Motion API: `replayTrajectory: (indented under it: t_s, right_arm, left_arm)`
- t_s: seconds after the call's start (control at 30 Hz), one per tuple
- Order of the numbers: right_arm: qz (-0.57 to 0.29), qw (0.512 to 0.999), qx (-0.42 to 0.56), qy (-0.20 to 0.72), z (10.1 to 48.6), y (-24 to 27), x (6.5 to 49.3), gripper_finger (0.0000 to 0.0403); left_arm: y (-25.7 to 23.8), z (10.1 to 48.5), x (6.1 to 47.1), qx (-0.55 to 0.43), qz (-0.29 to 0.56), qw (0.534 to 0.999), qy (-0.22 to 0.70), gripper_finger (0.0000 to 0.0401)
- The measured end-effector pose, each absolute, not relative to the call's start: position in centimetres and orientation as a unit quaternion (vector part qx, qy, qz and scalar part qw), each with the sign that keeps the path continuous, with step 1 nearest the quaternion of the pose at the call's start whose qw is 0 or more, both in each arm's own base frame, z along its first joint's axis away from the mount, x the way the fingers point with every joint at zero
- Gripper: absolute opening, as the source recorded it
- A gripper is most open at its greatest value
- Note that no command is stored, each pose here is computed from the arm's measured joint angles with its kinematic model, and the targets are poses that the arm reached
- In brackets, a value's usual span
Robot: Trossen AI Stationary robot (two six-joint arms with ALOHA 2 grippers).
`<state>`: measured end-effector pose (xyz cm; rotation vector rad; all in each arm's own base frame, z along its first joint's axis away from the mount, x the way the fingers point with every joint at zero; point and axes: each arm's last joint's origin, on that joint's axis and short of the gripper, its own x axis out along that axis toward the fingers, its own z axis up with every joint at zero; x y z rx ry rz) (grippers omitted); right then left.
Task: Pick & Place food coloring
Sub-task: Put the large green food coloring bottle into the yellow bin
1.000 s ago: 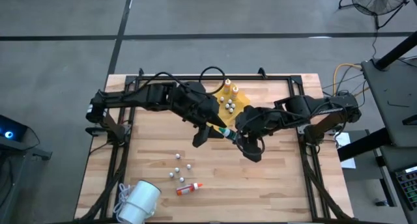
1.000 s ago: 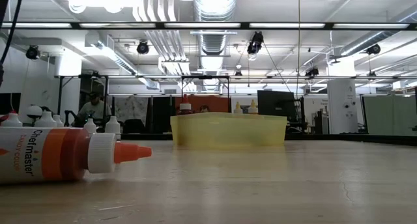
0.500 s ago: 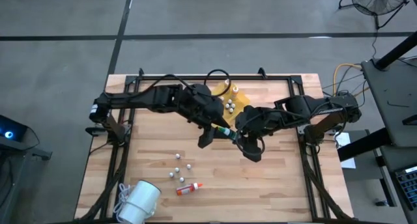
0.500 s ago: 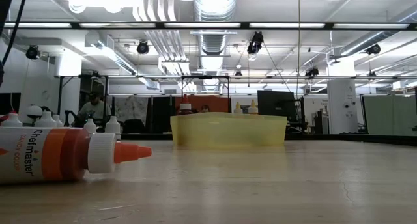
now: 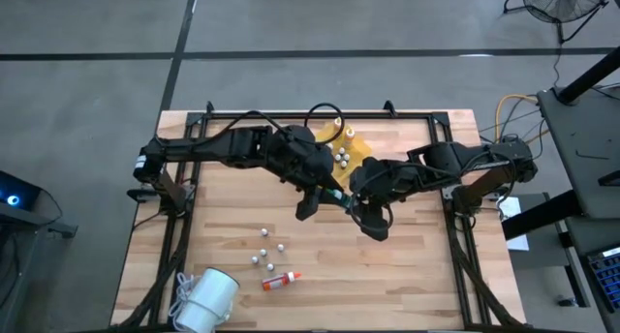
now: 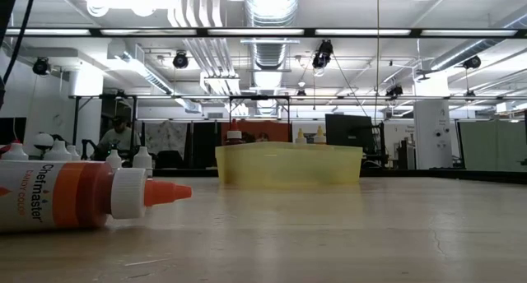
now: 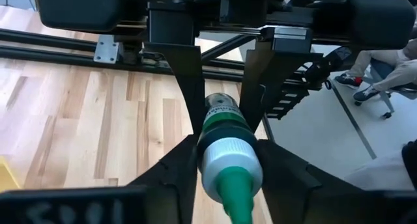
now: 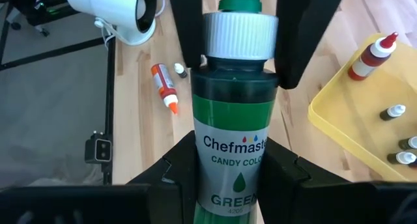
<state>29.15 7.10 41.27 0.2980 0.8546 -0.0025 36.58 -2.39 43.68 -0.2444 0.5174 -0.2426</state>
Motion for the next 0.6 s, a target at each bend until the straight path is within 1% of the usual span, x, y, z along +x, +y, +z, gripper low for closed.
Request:
replayTrajectory:
  t_s: [0.1, 0.43, 0.6]
  right_arm:
    - [-0.004, 0.899, 0.147, 0.413, 41.24, 7.08, 29.15, 0.0107]
    - [-0.003, 0.899, 0.144, 0.413, 41.18, 7.08, 29.18, 0.0108]
    - [-0.002, 0.9, 0.143, 0.412, 41.21, 7.09, 29.21, 0.0126]
  left_arm:
    - [-2.36, 43.66, 36.58, -0.119, -0.116, 0.953, 0.255, 0.0094]
    - [-2.36, 43.57, 36.52, -0.122, -0.116, 0.951, 0.261, 0.0093]
    - [-2.36, 43.54, 36.44, -0.123, -0.116, 0.95, 0.264, 0.0093]
